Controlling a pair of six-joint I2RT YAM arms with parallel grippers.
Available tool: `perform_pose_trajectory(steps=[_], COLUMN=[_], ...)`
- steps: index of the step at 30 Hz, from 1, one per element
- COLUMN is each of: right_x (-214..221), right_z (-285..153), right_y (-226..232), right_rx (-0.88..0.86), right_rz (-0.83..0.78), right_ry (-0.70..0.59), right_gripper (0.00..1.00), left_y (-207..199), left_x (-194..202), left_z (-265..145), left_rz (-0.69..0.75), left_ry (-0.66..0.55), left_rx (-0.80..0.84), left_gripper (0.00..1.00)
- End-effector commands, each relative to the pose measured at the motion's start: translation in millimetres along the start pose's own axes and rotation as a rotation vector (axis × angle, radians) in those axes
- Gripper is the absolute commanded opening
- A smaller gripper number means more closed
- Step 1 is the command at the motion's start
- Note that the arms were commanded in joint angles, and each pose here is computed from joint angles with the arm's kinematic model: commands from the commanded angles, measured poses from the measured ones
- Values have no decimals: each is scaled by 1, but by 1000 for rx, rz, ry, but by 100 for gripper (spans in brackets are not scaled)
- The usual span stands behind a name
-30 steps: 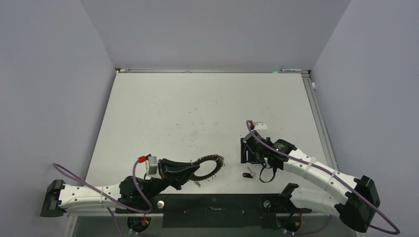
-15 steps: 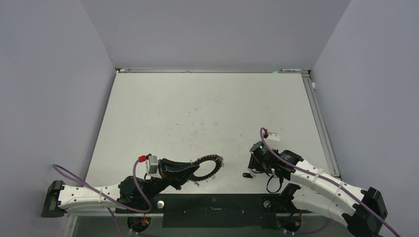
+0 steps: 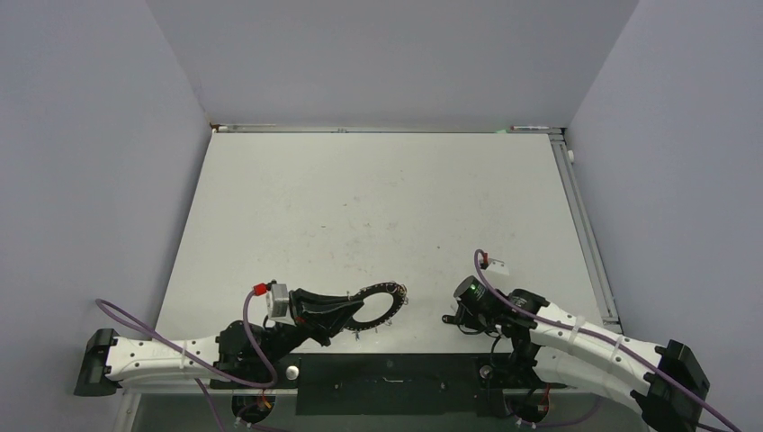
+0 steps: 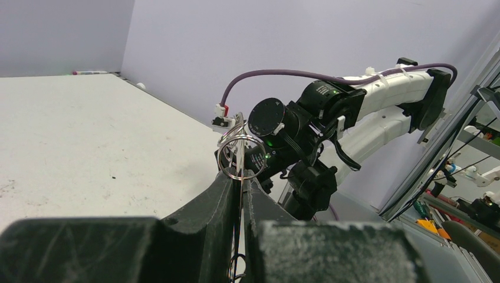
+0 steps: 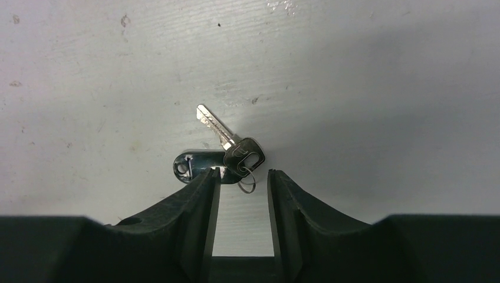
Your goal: Put the keys on the keyring
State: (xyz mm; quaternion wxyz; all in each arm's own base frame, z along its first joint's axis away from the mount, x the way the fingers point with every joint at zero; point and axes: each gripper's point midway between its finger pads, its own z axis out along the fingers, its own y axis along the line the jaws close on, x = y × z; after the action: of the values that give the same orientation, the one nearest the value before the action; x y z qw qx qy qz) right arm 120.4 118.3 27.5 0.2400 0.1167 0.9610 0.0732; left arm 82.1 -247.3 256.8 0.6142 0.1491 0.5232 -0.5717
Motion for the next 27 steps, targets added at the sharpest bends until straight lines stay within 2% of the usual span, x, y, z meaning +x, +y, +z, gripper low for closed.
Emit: perform_pose_trajectory(steps=[1, 18, 27], right_x=[5, 4, 3], right_z=[5, 12, 13], right_y=[14, -1, 1], right_rx=[-39, 25, 8], right_rz=[41, 38, 46], right_ry=[-12, -61, -73], right_gripper=[36, 26, 16], left_y=[-16, -15, -14], left_x=[-31, -30, -28], left_z=[9, 6, 6], left_rz=[-36, -35, -35], left_ry=[-82, -77, -72], left_rx=[41, 40, 39], left_gripper=[0, 0, 0])
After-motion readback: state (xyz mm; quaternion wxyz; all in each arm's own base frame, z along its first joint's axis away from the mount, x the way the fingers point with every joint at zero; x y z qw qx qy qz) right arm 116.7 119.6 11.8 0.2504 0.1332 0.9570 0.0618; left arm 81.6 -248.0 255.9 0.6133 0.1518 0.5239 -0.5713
